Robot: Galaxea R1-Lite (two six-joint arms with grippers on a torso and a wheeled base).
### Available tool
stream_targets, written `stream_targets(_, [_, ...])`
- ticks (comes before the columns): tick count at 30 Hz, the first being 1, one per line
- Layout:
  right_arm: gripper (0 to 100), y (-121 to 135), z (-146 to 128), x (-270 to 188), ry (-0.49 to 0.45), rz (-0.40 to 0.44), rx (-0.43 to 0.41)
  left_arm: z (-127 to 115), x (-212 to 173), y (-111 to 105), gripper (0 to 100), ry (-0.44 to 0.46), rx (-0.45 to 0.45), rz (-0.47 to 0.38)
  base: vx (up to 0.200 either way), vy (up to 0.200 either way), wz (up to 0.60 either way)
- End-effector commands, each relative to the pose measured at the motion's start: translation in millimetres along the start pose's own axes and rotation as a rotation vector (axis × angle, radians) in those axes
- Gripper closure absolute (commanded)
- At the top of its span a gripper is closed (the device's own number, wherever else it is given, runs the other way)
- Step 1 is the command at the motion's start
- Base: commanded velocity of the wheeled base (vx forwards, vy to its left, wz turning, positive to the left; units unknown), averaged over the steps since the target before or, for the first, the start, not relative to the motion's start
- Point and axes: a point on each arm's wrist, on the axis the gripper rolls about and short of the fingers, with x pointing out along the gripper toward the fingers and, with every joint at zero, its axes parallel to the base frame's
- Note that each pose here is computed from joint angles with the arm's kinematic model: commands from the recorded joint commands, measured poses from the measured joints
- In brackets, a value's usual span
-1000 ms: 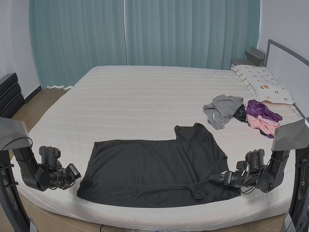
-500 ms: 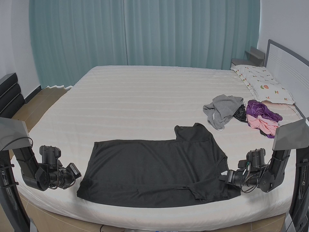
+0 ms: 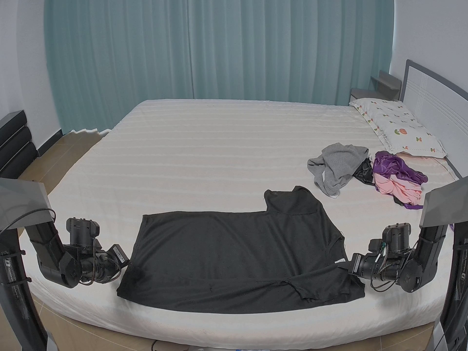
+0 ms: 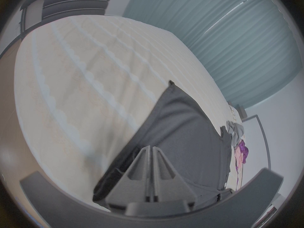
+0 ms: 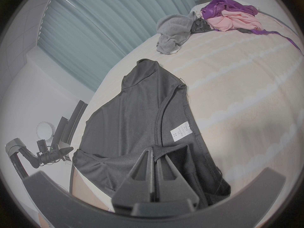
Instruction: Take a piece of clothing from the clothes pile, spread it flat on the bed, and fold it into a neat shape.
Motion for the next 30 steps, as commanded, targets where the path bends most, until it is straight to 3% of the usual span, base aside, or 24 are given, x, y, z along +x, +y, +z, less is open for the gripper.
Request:
stream_targets(1, [100, -3, -8, 2, 0.027, -0.007, 0.005, -7, 2, -3, 0, 0.024, 0.017, 0.0, 0.0, 0.0, 0.0])
stream_targets(4, [100, -3, -9, 3, 0.032, -0.007, 0.007, -6, 3, -5, 0, 0.019, 0.039, -0.008, 0.0, 0.0, 0.0])
stream_targets(8, [100, -3, -9, 3, 0.034, -0.004, 0.019, -9, 4, -6, 0, 0.032, 0.157, -0.01, 0.0, 0.0, 0.0])
stream_targets(20, [100, 4, -10, 4, 0.038, 0.01, 0.035, -22, 15, -10, 0, 0.078, 0.202, -0.007, 0.0, 0.0, 0.0])
stream_targets(21, [100, 4, -11, 4, 0.038, 0.011, 0.035, -22, 19, -9, 100, 0.068, 0.203, 0.009, 0.0, 0.0, 0.0])
stream_targets(25, [100, 4, -10, 3, 0.036, 0.01, 0.032, -24, 23, -3, 100, 0.04, 0.226, 0.079, 0.0, 0.0, 0.0])
stream_targets(30, [100, 5, -9, 2, 0.033, 0.012, 0.033, -20, 22, -1, 100, 0.02, 0.216, 0.099, 0.0, 0.0, 0.0])
